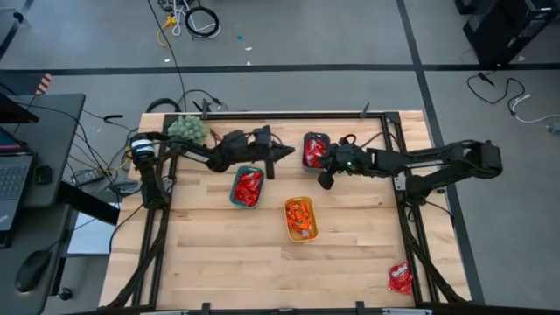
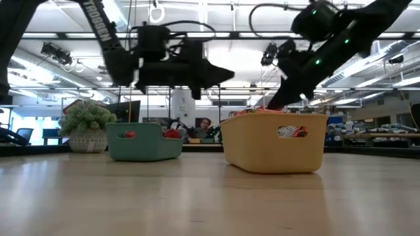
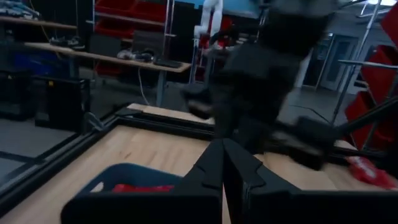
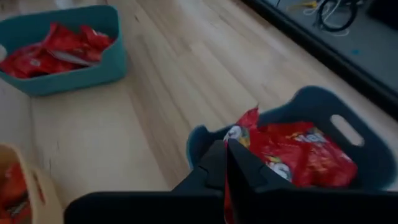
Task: Sort candy
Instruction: Put the red candy into the blue bin
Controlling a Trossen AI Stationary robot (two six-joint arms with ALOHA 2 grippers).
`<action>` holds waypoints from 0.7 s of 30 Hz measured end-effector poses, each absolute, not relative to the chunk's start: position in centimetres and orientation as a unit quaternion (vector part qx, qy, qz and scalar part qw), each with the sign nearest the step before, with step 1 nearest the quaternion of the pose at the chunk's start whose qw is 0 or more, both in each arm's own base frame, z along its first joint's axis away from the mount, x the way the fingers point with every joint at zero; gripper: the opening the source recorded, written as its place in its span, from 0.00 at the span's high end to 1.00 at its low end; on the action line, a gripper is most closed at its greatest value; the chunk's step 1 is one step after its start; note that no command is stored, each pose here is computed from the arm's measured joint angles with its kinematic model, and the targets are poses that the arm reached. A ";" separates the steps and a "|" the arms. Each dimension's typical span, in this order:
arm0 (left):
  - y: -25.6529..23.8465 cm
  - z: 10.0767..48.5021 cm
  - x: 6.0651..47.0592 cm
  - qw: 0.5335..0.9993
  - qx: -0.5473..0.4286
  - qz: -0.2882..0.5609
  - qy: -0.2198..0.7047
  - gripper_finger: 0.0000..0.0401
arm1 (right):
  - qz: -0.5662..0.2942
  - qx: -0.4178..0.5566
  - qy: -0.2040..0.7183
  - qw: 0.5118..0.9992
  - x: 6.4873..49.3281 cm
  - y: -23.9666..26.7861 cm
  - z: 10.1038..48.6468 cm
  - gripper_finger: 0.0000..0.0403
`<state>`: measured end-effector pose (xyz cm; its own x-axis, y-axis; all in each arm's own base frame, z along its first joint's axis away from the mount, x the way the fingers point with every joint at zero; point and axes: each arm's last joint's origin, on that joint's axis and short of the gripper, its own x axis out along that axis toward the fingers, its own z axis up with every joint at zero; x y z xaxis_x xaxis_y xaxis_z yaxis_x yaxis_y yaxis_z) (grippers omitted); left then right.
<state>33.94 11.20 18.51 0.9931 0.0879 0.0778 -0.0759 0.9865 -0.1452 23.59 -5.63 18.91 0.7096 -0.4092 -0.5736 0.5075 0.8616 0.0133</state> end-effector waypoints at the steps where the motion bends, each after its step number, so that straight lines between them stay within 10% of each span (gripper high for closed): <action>1: 10.9 18.5 33.4 0.996 -0.071 0.039 -0.045 0.99 | -0.247 0.088 0.290 0.920 23.9 -6.0 18.5 0.99; 21: 7.7 19.3 23.3 0.994 0.046 0.058 -0.081 1.00 | -0.316 0.169 0.289 0.888 24.6 -12.8 14.7 0.98</action>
<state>23.30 7.71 19.31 0.9803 0.1071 0.1660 -0.1220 0.9892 0.0817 24.56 -12.77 14.72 0.6343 -0.4625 -0.6195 0.6581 0.7435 0.1188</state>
